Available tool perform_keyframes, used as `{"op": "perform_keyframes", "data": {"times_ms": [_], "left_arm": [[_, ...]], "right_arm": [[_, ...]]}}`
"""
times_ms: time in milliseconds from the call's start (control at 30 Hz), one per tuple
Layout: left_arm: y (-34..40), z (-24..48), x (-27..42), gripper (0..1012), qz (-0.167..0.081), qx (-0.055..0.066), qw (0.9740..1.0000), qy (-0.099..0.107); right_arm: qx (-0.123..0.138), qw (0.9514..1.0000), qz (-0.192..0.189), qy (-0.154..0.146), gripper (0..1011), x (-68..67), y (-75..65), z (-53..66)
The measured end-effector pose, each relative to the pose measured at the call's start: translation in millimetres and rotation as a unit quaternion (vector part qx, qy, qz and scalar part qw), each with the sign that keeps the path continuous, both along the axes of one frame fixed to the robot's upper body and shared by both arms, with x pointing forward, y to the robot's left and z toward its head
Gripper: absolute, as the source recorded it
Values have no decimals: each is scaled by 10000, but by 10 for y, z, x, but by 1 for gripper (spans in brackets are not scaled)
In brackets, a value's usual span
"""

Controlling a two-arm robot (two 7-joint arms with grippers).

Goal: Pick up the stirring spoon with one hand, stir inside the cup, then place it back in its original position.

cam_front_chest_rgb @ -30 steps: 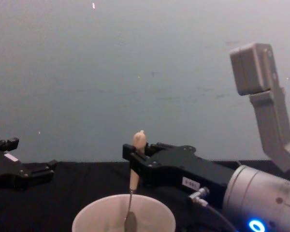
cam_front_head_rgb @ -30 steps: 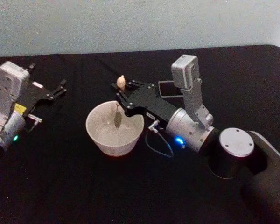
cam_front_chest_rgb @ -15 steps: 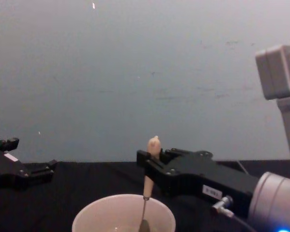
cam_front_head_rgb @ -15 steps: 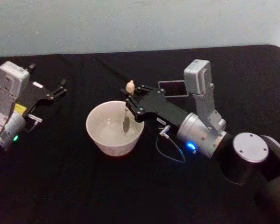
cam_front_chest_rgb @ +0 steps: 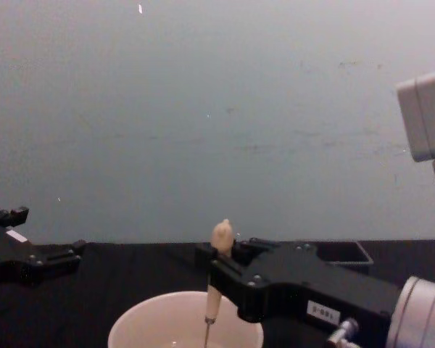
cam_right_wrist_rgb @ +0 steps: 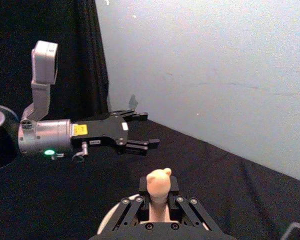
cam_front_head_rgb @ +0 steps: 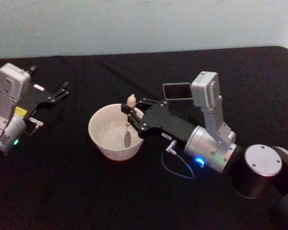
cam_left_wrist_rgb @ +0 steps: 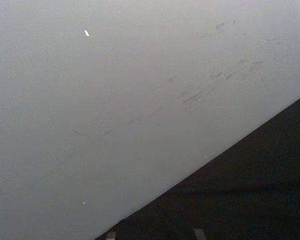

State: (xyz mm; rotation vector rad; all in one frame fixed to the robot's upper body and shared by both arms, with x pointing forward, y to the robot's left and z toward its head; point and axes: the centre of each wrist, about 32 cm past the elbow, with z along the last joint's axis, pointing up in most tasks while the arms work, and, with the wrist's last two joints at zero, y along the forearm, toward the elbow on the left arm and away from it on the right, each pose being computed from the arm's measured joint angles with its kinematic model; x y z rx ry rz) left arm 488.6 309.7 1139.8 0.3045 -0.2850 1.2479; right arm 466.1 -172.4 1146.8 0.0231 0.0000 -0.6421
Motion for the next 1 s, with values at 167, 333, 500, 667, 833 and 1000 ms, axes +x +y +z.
{"op": "perform_keyframes", "data": {"times_ms": [167, 333, 500, 667, 833, 1000], "left_arm": [[0, 0, 0, 1001, 0, 0, 10000, 0], [0, 0, 0, 1001, 0, 0, 10000, 0], [0, 0, 0, 1001, 0, 0, 10000, 0], [0, 0, 0, 1001, 0, 0, 10000, 0], [0, 0, 0, 1001, 0, 0, 10000, 0], [0, 0, 0, 1001, 0, 0, 10000, 0]], "right_arm": [[16, 10000, 68, 12, 200, -9, 57, -1], [56, 9999, 139, 11, 200, 10, 151, 10], [96, 9998, 176, -7, 200, 50, 232, 31], [100, 9998, 138, -41, 200, 103, 307, 35], [104, 9999, 48, -74, 200, 158, 358, 35], [117, 9999, -78, -100, 200, 210, 384, 35]]}}
